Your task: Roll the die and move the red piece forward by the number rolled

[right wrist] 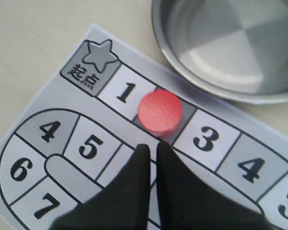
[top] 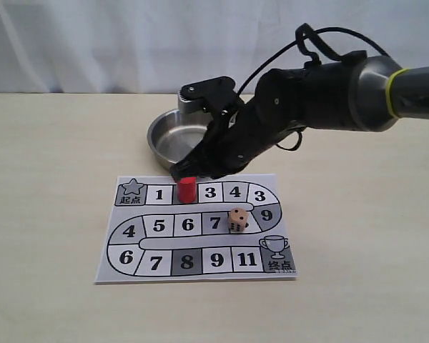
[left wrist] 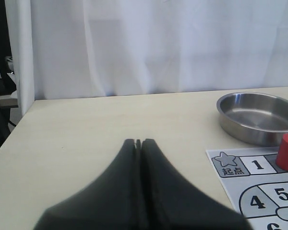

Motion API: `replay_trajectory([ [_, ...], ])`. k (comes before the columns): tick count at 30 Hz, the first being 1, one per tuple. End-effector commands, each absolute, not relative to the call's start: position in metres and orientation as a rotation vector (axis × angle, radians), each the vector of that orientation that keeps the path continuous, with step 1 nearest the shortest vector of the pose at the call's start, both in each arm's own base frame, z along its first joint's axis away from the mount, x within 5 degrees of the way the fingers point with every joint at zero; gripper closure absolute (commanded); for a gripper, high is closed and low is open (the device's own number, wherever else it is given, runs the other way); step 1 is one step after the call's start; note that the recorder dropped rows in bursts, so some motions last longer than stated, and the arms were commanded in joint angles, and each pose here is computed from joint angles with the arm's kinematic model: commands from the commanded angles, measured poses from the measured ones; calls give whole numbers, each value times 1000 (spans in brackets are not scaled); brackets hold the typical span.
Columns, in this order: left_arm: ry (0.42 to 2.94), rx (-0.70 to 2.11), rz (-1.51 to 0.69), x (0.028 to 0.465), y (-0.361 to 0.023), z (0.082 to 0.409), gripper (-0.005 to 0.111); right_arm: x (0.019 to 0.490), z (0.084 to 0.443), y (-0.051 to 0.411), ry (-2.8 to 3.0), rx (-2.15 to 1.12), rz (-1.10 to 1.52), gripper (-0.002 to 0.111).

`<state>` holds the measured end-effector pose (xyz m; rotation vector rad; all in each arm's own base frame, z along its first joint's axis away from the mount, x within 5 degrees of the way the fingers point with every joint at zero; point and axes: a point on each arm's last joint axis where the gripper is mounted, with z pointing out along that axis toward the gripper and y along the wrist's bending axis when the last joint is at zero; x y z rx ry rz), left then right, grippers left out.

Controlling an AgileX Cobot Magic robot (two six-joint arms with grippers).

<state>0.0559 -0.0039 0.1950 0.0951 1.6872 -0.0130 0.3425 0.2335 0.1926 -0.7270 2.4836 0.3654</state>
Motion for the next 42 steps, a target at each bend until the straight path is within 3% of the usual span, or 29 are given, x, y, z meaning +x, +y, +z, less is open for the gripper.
replay_trajectory([
  [1, 1677, 94, -14, 56, -4, 195, 107, 353, 191, 196, 2636, -614, 337, 104],
  [12, 1677, 94, -14, 56, -4, 195, 107, 376, 188, 59, 2913, -217, 203, 104],
  [20, 1677, 94, -14, 56, -4, 195, 107, 372, 190, 5, 2983, -112, 88, 104],
  [28, 1677, 94, -14, 56, -4, 195, 107, 370, 191, -28, 2992, -103, 14, 104],
  [35, 1677, 94, -14, 56, -4, 195, 107, 370, 192, -31, 2983, -121, -16, 104],
  [42, 1677, 94, -14, 56, -4, 195, 107, 359, 225, -29, 2894, -119, -28, 104],
])
